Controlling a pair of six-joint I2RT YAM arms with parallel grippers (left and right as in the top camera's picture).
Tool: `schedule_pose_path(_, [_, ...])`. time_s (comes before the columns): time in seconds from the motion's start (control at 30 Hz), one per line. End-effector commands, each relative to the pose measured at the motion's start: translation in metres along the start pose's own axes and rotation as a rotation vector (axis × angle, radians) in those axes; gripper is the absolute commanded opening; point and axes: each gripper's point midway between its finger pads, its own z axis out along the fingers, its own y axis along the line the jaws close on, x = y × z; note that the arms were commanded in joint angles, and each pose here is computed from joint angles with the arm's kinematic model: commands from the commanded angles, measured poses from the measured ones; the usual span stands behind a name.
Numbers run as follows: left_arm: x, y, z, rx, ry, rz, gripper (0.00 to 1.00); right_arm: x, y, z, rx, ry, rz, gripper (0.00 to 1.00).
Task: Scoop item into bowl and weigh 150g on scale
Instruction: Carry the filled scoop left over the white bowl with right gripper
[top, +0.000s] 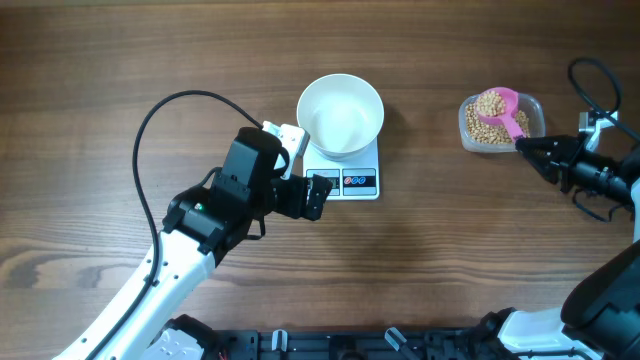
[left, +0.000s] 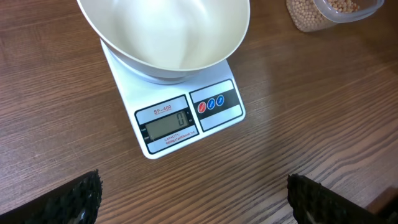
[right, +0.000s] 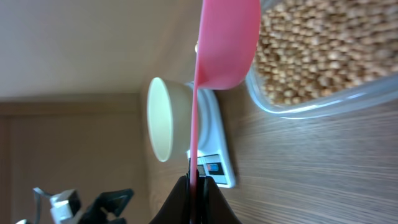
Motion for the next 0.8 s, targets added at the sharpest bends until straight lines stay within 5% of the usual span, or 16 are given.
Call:
schedule_pose_path(0.0, [0.001,0.001,0.002,-0.012,0.004,0.021,1.0,0.001,0.019,0.0,-0.149,-0.002,0.01,0.04])
schedule_pose_path(0.77, [0.001,0.001,0.002,-0.012,0.004,0.021,1.0,0.064,0.088,0.075,-0.305,0.321,-0.008,0.04])
